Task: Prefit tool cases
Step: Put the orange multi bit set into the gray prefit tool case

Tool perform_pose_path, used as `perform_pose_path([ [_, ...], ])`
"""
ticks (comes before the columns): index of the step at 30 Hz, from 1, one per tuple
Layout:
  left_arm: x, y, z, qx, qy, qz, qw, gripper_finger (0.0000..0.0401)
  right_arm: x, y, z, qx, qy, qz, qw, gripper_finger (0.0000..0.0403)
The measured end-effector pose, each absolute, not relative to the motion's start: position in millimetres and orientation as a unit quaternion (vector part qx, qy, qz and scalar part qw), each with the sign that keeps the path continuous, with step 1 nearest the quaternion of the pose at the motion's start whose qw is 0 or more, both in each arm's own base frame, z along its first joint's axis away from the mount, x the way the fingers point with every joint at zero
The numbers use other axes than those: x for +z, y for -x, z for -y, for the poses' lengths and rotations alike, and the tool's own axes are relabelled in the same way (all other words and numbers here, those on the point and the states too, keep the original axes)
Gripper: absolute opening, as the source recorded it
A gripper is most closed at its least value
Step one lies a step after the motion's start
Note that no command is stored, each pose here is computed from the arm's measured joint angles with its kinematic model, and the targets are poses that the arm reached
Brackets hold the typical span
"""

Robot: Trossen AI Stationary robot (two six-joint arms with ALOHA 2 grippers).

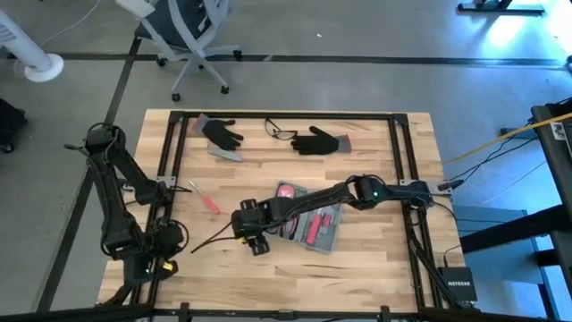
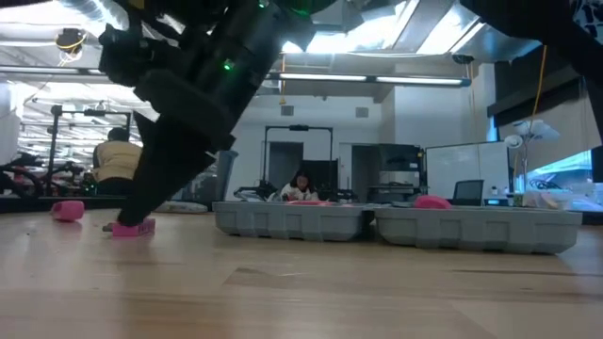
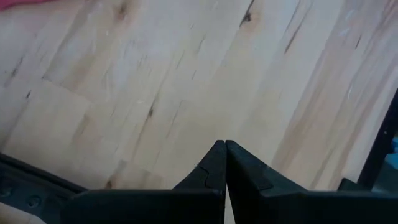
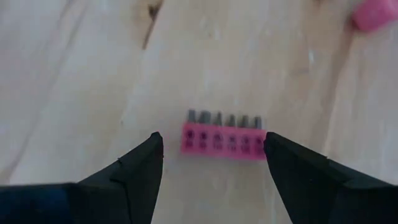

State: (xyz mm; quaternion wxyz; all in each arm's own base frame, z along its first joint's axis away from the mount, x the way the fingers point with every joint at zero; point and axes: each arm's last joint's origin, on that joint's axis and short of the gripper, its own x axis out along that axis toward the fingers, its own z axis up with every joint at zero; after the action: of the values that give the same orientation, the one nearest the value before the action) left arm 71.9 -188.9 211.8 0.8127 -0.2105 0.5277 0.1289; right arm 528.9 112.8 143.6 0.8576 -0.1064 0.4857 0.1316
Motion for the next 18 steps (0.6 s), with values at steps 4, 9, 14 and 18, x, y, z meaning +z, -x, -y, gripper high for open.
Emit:
perform_pose_path([
  [4,211.7,-71.8,188.8,0.131,0.212,-0.528,0.812,0.0000,145.3,-531.9,-113.7,0.122,0.115,-0.469,0.867,0.0269],
  [9,211.7,-71.9,188.8,0.140,0.226,-0.525,0.808,0.0000,145.0,-532.1,-110.9,0.114,0.120,-0.471,0.866,0.0269],
  [14,211.8,-71.9,189.0,0.143,0.233,-0.524,0.807,0.0000,144.5,-531.2,-111.3,0.125,0.122,-0.475,0.863,0.0269],
  [18,211.9,-72.1,189.6,0.145,0.242,-0.523,0.804,0.0000,141.1,-532.0,-112.8,0.143,0.112,-0.473,0.862,0.0269],
])
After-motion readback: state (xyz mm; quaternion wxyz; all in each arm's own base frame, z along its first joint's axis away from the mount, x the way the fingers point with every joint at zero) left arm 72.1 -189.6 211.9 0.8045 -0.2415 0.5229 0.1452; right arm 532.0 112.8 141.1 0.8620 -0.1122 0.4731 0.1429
